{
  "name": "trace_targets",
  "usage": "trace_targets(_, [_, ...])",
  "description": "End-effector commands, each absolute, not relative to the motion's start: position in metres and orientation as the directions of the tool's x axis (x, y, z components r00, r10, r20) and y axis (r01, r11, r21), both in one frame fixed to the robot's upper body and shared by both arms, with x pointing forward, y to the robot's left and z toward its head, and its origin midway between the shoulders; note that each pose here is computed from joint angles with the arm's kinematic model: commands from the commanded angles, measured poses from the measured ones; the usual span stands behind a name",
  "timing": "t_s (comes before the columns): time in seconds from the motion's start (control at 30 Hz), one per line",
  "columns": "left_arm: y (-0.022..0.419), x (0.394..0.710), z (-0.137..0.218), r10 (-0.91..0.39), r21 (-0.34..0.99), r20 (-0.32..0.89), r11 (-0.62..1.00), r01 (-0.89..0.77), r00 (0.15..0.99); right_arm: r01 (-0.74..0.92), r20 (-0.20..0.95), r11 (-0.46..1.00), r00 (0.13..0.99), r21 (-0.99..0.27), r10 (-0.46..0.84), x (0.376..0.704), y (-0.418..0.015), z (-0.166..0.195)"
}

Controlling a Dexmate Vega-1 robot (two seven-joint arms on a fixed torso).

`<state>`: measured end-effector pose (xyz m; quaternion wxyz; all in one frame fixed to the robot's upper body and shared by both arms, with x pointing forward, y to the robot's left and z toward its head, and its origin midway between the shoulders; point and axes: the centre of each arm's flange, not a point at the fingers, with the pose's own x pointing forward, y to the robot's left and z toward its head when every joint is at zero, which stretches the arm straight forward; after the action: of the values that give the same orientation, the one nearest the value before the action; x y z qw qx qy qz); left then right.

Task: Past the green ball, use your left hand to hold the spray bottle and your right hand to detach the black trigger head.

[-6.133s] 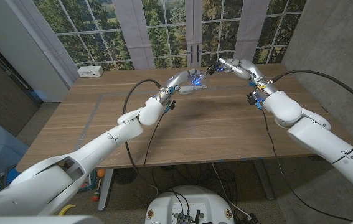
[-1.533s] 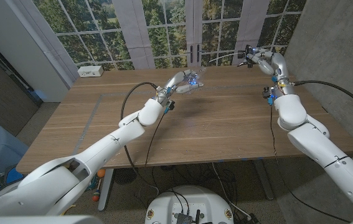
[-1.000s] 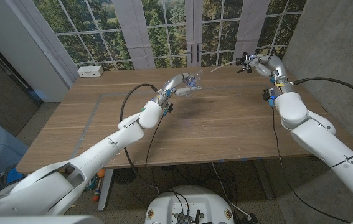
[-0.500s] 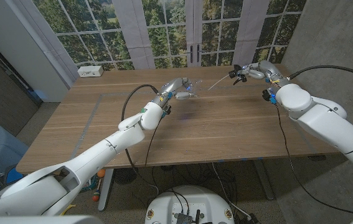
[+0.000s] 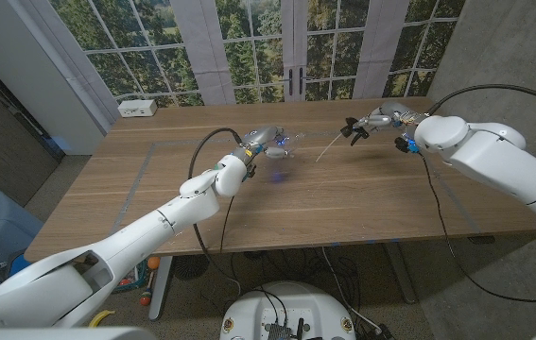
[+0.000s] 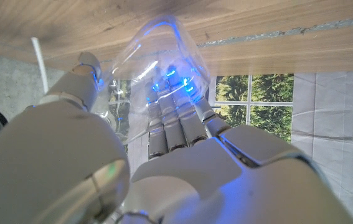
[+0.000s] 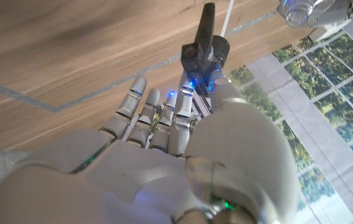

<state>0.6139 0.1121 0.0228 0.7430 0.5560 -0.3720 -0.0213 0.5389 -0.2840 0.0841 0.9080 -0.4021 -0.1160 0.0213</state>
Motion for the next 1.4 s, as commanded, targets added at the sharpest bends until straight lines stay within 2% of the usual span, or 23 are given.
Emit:
trace_targets(0.03, [0.114,0.622,0.018,-0.431,0.893,0.448,0.260,-0.368,0.783,-0.097,-0.022,0.596,0.991,-0.797,0.133,0.556,-0.278,0.085])
trace_targets(0.37, [0.113,0.627,0.016,-0.422,0.907,0.421,0.193,-0.374,0.803,-0.173,-0.117,0.555,0.984,-0.813,0.135,0.574,-0.269,0.082])
trace_targets(0.43, [0.112,0.627,0.016,-0.422,0.908,0.418,0.169,-0.383,0.805,-0.173,-0.152,0.529,0.985,-0.831,0.082,0.578,-0.265,0.082])
trace_targets(0.53, [0.110,0.627,0.015,-0.419,0.908,0.413,0.124,-0.400,0.809,-0.165,-0.160,0.460,0.986,-0.872,0.051,0.582,-0.260,0.080])
trace_targets(1.4, [0.099,0.628,0.018,-0.380,0.920,0.349,-0.035,-0.390,0.857,-0.199,-0.201,0.411,0.979,-0.890,0.040,0.601,-0.248,0.071])
